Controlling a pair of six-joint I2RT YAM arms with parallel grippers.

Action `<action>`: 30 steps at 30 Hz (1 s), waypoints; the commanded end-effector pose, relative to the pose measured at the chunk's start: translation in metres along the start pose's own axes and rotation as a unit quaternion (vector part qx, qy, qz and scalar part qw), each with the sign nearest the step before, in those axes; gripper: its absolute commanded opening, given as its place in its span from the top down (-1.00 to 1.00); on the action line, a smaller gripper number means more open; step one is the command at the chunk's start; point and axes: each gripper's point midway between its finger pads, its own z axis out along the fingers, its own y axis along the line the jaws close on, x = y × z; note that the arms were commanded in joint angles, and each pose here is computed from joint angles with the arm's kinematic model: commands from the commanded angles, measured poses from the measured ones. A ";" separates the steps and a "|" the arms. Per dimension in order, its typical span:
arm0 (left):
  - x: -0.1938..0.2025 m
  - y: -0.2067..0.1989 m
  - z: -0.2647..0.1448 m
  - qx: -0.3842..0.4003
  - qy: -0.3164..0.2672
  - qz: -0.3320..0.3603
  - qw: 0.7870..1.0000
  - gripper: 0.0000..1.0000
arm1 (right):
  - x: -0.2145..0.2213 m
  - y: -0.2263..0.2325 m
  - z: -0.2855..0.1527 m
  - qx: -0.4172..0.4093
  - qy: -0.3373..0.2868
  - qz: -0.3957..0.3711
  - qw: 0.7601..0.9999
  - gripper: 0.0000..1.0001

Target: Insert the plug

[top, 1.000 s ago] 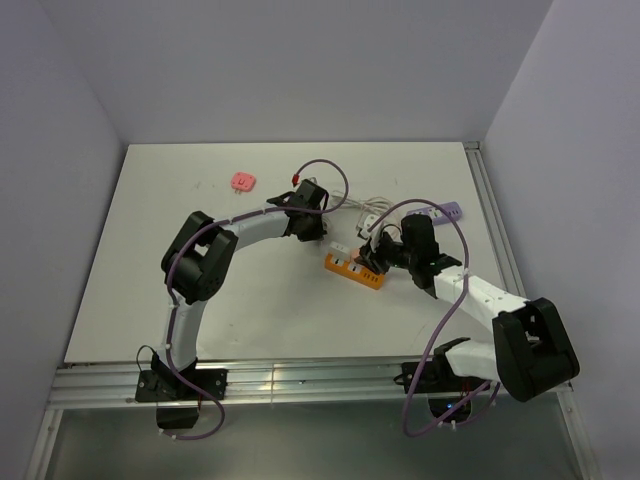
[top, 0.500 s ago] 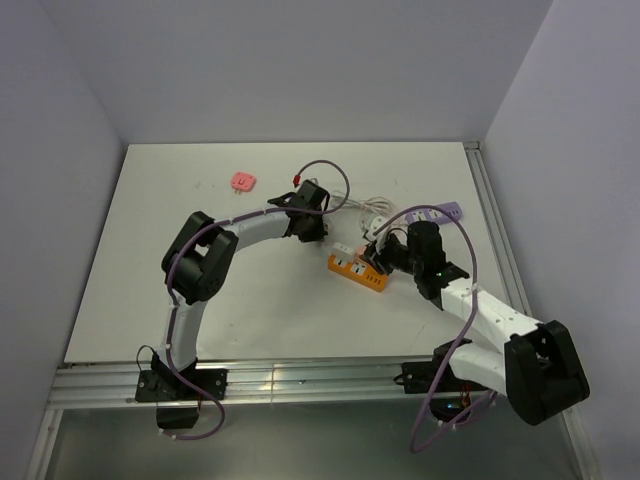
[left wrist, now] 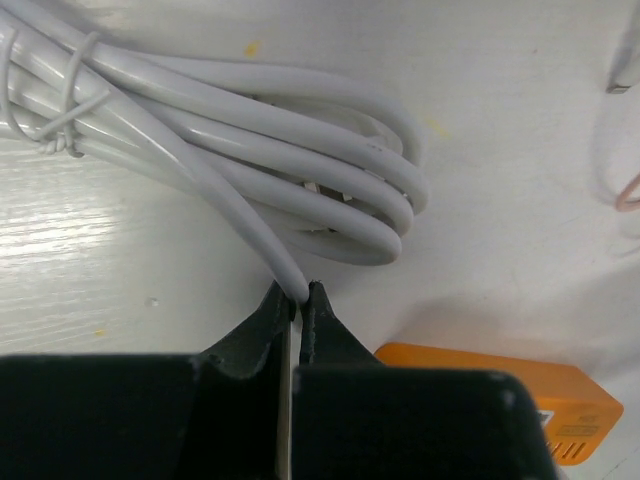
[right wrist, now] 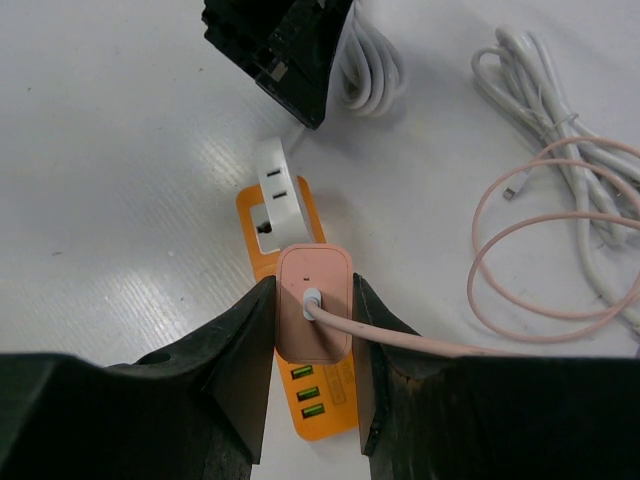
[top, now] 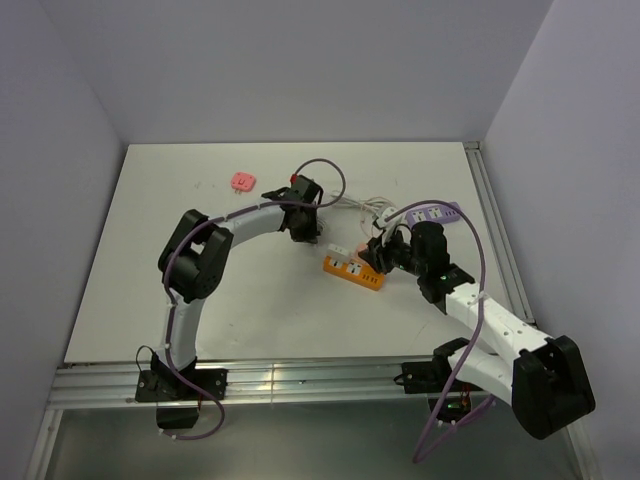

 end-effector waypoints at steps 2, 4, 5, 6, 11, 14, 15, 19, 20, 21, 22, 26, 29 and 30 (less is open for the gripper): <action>0.000 0.008 -0.009 0.009 0.027 0.032 0.999 0.99 | -0.017 -0.002 0.004 0.003 -0.010 0.006 1.000 1.00; 0.004 0.008 -0.007 0.015 0.031 0.029 0.999 0.99 | -0.016 -0.002 0.006 -0.006 -0.006 -0.015 1.000 1.00; 0.005 0.006 -0.006 0.023 0.034 0.029 0.999 0.99 | -0.015 -0.002 0.007 -0.007 -0.004 -0.025 1.000 1.00; 0.006 0.005 -0.006 0.025 0.035 0.030 0.999 0.99 | -0.015 -0.006 0.007 0.000 0.000 -0.044 0.999 1.00; 0.006 0.004 -0.001 0.029 0.037 0.027 0.999 0.99 | -0.013 -0.014 0.009 0.003 0.021 -0.102 0.995 1.00; 0.003 -0.002 -0.001 0.038 0.037 0.022 0.998 0.99 | -0.006 -0.004 0.016 -0.038 0.021 -0.134 0.990 1.00; 0.002 -0.003 -0.001 0.039 0.036 0.020 0.998 0.99 | -0.001 -0.002 0.017 -0.046 0.016 -0.143 0.988 1.00; 0.002 -0.004 -0.004 0.041 0.032 0.018 0.998 0.99 | 0.014 0.002 0.018 -0.058 0.026 -0.151 0.986 1.00; 0.000 -0.005 -0.005 0.043 0.030 0.016 0.998 0.99 | 0.013 0.005 0.017 -0.058 0.019 -0.154 0.986 1.00; 0.002 -0.005 -0.004 0.045 0.032 0.016 0.998 0.99 | 0.013 0.007 0.017 -0.060 0.011 -0.161 0.985 1.00; 0.003 -0.006 -0.004 0.050 0.035 0.013 0.998 0.99 | 0.013 0.009 0.017 -0.063 0.006 -0.164 0.984 1.00; 0.006 -0.010 -0.003 0.061 0.040 0.006 0.997 0.99 | 0.020 0.015 0.020 -0.077 0.017 -0.171 0.982 1.00; 0.007 -0.010 -0.003 0.062 0.040 0.002 0.997 0.99 | 0.023 0.019 0.022 -0.084 0.025 -0.178 0.980 1.00; 0.008 -0.010 -0.003 0.062 0.041 0.002 0.997 0.99 | 0.021 0.020 0.023 -0.084 0.023 -0.181 0.980 1.00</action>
